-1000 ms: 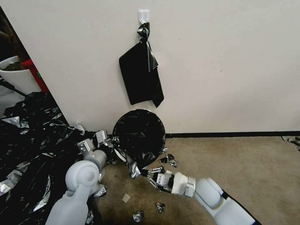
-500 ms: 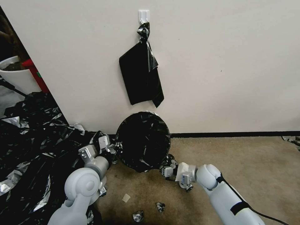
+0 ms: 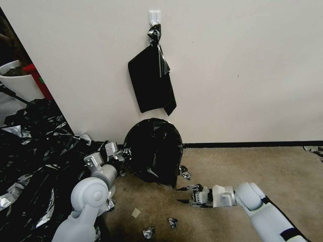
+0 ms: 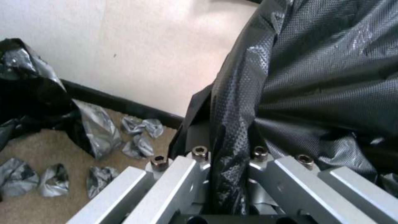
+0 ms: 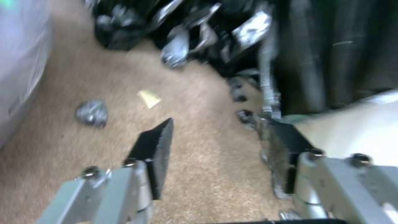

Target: Place a trash bag onto the trash bin.

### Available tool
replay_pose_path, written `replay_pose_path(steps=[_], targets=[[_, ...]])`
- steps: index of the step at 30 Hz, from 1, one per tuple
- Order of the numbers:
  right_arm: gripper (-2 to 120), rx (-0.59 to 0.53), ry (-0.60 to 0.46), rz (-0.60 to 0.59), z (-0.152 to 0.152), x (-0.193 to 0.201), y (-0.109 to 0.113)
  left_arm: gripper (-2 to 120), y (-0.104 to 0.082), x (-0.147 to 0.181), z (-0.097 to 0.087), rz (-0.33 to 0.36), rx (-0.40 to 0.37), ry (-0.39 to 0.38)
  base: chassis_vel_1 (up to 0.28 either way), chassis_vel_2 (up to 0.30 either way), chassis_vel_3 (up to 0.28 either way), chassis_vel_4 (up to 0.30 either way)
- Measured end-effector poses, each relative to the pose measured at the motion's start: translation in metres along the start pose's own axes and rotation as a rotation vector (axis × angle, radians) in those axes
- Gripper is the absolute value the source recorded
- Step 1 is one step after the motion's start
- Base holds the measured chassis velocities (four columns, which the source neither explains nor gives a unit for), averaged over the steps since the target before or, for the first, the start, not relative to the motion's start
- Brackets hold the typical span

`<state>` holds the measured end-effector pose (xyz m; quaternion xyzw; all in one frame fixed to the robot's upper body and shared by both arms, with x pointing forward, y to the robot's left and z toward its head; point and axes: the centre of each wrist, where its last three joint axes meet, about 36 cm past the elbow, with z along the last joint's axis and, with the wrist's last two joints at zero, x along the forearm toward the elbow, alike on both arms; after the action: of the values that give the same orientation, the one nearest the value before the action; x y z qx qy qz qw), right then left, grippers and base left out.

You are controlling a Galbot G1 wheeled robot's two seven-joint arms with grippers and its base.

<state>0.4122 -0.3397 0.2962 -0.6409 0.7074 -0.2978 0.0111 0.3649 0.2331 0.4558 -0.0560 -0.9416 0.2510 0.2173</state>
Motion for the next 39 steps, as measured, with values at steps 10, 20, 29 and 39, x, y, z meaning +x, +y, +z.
replay_pose_path(steps=[10, 20, 29, 39], targets=[[62, -0.397, -0.518, 0.335, -0.032, -0.004, 0.012, 3, 0.001, -0.002, 0.010, -0.020, -0.021, -0.032, 0.000, 0.000, 0.000, 0.000], [26, -0.807, -0.780, 0.687, -0.193, -0.108, 0.017, 3, -0.004, 0.007, 0.064, -0.031, -0.004, -0.114, 0.000, 0.000, 0.000, 0.000], [0, -1.060, -0.428, 1.006, -0.253, -0.206, 0.035, 3, -0.014, 0.020, 0.107, -0.033, -0.005, -0.183, 0.000, 0.000, 0.000, 0.000], [0, -1.058, -0.090, 1.217, -0.257, -0.249, 0.032, 3, -0.010, 0.026, 0.109, -0.008, -0.092, -0.237, 0.000, 0.000, 0.000, 0.000]])
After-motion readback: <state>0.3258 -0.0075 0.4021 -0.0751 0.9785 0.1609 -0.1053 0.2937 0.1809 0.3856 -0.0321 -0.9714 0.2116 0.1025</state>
